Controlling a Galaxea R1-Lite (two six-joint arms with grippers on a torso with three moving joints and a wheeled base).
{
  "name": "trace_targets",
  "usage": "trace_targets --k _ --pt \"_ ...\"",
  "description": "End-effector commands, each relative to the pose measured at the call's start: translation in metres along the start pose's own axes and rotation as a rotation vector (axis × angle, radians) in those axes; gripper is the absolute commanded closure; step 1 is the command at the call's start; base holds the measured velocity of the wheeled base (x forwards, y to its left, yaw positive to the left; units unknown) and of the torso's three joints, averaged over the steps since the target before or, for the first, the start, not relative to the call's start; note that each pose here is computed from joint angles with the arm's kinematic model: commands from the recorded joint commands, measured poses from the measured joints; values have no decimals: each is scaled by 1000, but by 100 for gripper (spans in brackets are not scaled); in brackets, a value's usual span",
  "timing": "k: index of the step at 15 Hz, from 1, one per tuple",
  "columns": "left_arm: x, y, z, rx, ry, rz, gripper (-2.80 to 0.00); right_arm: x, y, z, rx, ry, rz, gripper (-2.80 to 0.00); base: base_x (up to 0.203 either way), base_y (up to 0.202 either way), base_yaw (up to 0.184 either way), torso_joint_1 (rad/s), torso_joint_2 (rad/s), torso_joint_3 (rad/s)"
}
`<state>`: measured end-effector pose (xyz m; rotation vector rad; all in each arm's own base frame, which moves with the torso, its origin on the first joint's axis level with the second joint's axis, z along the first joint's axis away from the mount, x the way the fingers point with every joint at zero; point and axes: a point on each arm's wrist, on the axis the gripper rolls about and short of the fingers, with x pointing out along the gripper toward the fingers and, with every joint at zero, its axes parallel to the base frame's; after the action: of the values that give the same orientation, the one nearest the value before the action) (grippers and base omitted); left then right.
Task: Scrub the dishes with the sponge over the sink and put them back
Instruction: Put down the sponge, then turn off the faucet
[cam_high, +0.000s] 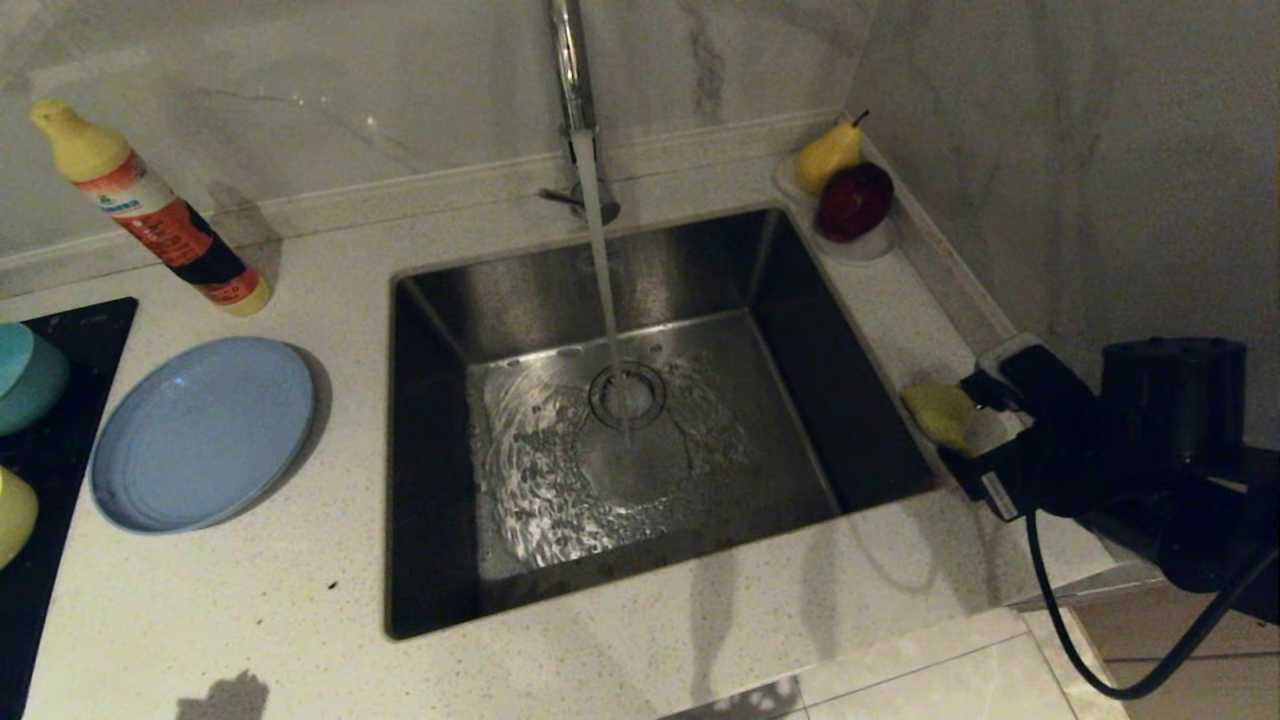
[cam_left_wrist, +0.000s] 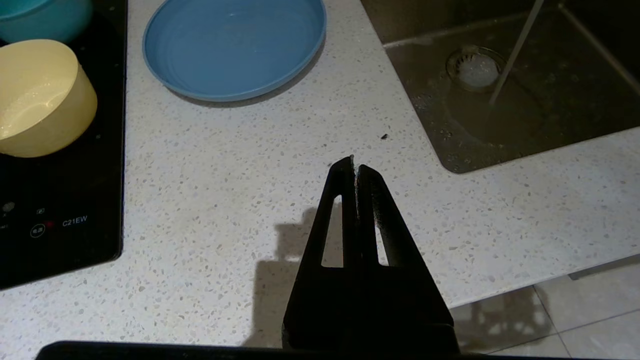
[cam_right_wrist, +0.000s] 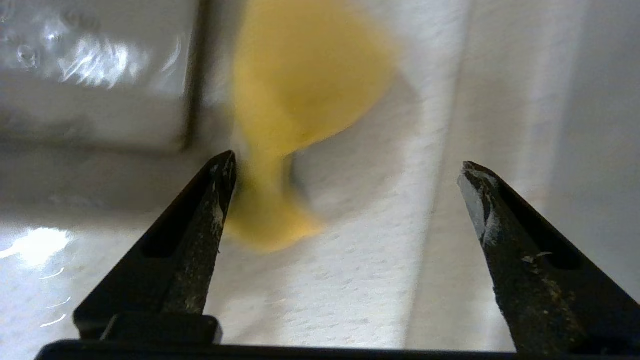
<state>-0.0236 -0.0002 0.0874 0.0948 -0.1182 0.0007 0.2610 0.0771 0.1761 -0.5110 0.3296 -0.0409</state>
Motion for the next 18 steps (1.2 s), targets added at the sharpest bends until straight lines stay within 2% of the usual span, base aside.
trace_targets --k 1,5,9,10,14,18 --pt "2 -1 -11 -1 40 -3 0 -7 -3 6 12 -33 1 -280 0 0 0 0 0 0" --pt "2 -1 -11 1 40 -3 0 -19 -8 27 54 -118 3 -280 0 0 0 0 0 0" --pt "2 -1 -11 1 40 -3 0 -22 -4 29 67 -130 24 -280 0 0 0 0 0 0" --pt "2 -1 -11 0 40 -3 0 -24 0 31 75 -138 39 0 0 0 0 0 0 0" --pt "2 -1 -11 0 40 -3 0 -32 0 50 188 -197 63 0 0 0 0 0 0 0" --pt "2 -1 -11 1 40 -4 0 -68 -10 58 336 -271 135 0 0 0 0 0 0 0"
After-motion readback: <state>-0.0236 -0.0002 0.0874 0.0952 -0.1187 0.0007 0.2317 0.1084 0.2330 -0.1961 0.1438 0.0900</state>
